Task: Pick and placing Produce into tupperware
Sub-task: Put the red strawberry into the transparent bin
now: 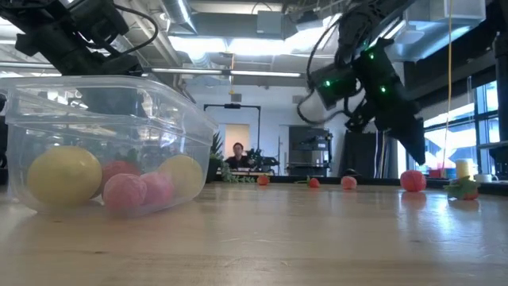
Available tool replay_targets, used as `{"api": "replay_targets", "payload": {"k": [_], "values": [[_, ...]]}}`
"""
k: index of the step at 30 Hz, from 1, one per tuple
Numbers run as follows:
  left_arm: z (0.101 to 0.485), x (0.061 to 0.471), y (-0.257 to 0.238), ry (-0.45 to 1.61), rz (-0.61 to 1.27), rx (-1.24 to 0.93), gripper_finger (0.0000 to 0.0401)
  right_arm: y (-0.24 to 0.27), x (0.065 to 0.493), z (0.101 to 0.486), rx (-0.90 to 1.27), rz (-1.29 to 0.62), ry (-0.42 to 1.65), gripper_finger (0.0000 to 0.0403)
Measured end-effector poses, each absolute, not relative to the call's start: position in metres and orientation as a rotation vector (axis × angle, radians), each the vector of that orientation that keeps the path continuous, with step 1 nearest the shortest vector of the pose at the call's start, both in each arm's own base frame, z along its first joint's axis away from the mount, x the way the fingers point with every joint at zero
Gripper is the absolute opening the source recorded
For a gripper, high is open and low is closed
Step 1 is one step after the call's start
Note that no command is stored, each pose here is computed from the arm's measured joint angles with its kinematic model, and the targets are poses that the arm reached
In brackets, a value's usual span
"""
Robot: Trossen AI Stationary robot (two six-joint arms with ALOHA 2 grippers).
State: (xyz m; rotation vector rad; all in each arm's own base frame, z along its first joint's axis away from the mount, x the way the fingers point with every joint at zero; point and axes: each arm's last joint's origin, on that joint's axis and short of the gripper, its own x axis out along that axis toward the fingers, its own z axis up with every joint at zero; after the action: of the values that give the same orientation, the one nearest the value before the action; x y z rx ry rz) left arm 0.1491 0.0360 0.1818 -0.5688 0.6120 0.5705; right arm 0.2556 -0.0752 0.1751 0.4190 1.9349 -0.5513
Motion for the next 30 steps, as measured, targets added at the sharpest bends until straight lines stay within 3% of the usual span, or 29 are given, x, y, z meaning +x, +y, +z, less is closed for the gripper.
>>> {"api": "replay_targets", "payload": {"k": [8,12,16,23,30], "values": [[0.182,0.149,0.036,0.612,0.570,-0.569,0.0261,-0.071,0.251,0.233,0.382,-0.458,1.704,0.0287],[0.182,0.149,0.036,0.611,0.570,-0.570,0.0261,-0.067,0.223,0.273,0.394,-0.470,1.573,0.0287],[0.182,0.149,0.036,0.611,0.571,-0.570,0.0261,-0.058,0.191,0.301,0.523,-0.598,1.473,0.0287],[0.182,0.149,0.036,0.611,0.571,-0.570,0.0261,-0.046,0.159,0.320,0.804,-0.864,1.352,0.0287],[0.182,0.149,0.036,0.611,0.572,-0.572,0.0261,-0.040,0.166,0.314,0.727,-0.807,1.351,0.0287]]}}
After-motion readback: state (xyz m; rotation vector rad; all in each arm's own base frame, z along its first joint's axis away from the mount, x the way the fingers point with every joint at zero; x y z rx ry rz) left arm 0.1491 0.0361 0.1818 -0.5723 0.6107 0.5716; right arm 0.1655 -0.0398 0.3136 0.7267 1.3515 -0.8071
